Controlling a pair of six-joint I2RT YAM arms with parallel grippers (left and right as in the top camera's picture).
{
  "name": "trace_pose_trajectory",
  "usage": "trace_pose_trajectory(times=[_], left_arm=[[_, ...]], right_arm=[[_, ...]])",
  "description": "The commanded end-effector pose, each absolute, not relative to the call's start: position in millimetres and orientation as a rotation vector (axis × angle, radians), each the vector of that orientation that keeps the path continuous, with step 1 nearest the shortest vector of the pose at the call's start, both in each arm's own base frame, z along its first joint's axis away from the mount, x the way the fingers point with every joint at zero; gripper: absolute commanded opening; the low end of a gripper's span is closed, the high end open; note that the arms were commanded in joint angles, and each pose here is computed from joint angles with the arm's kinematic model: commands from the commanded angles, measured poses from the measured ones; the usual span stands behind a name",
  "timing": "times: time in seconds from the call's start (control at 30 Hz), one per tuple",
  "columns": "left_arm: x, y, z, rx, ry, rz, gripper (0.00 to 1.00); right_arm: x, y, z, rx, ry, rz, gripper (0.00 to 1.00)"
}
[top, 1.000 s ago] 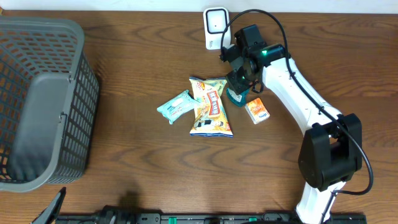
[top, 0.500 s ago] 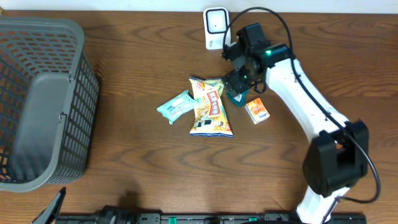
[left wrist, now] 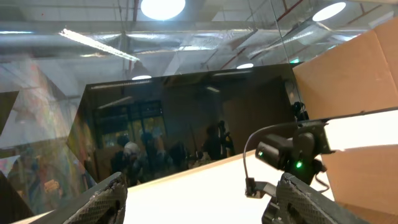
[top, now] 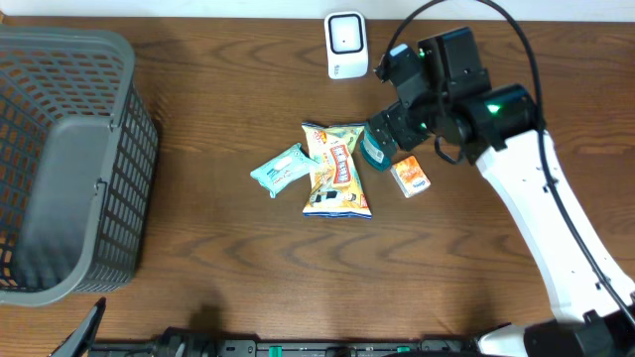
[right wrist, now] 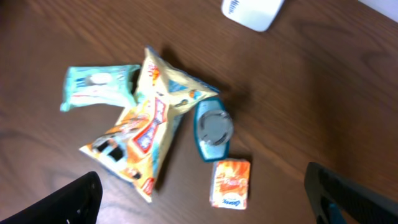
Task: Scan the item barcode
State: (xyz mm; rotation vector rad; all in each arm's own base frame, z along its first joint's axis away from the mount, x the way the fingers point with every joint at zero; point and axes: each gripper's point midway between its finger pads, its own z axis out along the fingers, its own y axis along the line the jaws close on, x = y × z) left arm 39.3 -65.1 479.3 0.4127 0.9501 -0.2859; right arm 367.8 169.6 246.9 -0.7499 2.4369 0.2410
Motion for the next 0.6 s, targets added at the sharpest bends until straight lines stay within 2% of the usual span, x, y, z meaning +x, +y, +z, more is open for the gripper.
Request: trace_pose_trajectory(times=[0.0,0.13,0.27,0.4,0.57], left_arm=[[34.7,-65.7,480.0,0.418,0.933,-0.285,0.77],[33.5,-65.4,482.0,0.470,0.894,-0.173,0.77],[51.0,-52.3,475.8,0.453,0.913,0.015,0.77],[74.7,-43.8,462.1,0.399,0.970,0.058,0.77],[75.2,-43.8,461.6,0.399,0.972,0.059,0.77]], right_arm=[[361.0,178.0,264.6,-0.748,2.394,0.311,0.99],[363.9,179.6,261.7,-0.747,2.396,0.314,0.99],[373.6,177.7,245.2,-0.623,2.474,0.310,0.99],[387.8,177.8,204.3,-0.507,2.604,0.285,0.99],[393.8,177.5,178.1,-0.512,2.663,0.231,0.99]])
